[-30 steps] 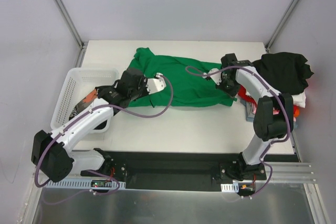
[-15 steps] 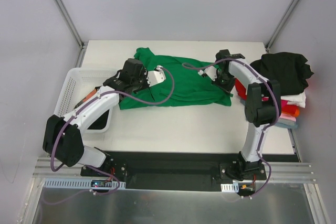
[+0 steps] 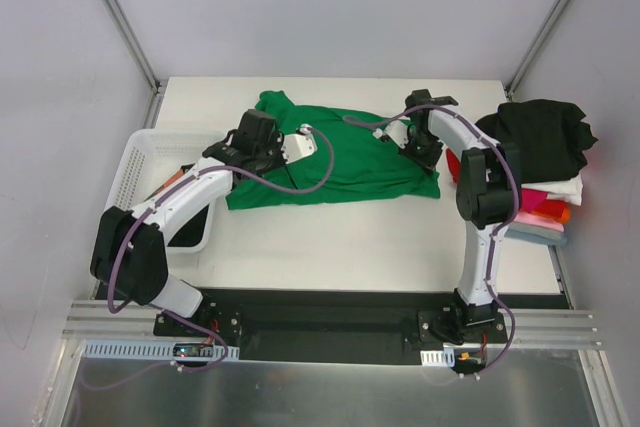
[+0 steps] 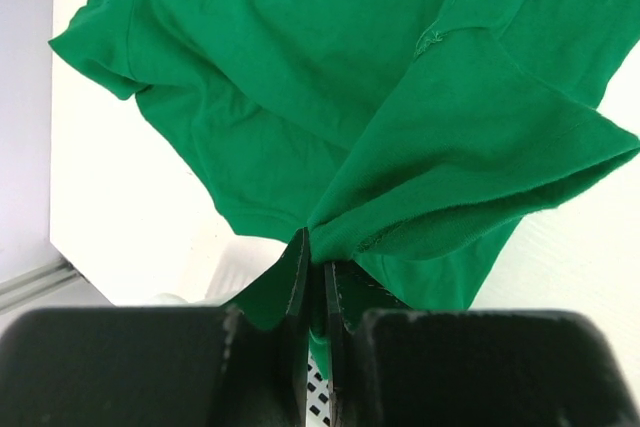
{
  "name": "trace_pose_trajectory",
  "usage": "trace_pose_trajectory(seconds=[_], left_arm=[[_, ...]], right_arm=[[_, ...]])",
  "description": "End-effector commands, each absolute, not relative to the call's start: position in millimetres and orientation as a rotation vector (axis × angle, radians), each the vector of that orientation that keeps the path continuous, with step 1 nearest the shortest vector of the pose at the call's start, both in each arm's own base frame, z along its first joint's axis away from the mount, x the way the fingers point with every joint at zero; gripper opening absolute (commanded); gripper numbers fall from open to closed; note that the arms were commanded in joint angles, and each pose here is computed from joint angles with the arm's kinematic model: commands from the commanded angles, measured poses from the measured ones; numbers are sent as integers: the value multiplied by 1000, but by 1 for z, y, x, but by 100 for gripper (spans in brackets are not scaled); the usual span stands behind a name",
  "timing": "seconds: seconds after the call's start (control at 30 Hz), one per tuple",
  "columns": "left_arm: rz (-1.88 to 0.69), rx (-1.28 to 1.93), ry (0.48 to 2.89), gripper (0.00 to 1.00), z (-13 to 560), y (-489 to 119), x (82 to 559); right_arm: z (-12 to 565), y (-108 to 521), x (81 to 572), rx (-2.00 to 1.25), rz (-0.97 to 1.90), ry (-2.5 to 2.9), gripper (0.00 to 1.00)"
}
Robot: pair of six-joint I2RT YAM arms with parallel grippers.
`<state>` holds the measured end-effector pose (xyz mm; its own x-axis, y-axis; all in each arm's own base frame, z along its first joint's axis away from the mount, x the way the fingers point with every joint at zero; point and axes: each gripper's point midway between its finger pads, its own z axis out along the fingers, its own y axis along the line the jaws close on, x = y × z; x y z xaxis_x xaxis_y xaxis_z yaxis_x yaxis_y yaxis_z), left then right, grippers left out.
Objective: Fold and stack the t-shirts
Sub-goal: Fold the flattened tshirt in 1/3 of the way
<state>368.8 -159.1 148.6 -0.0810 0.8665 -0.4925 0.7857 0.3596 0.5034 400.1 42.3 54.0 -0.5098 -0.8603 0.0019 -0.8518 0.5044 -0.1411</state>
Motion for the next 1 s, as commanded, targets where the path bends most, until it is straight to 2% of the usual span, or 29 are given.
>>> trace_pose_trajectory(seconds=[0.0,0.33,0.97], left_arm=[[130,1422,1825,0,164,-164,385],[167,1368,1857,0,165,-148,405],[177,1388,1884,0,151,-144,410]], right_arm=[[60,37,407,-1557,-223,2659,4],[63,28,412,-1553,-268,2654,4],[70,25,426,-1508,-317,2630,5]])
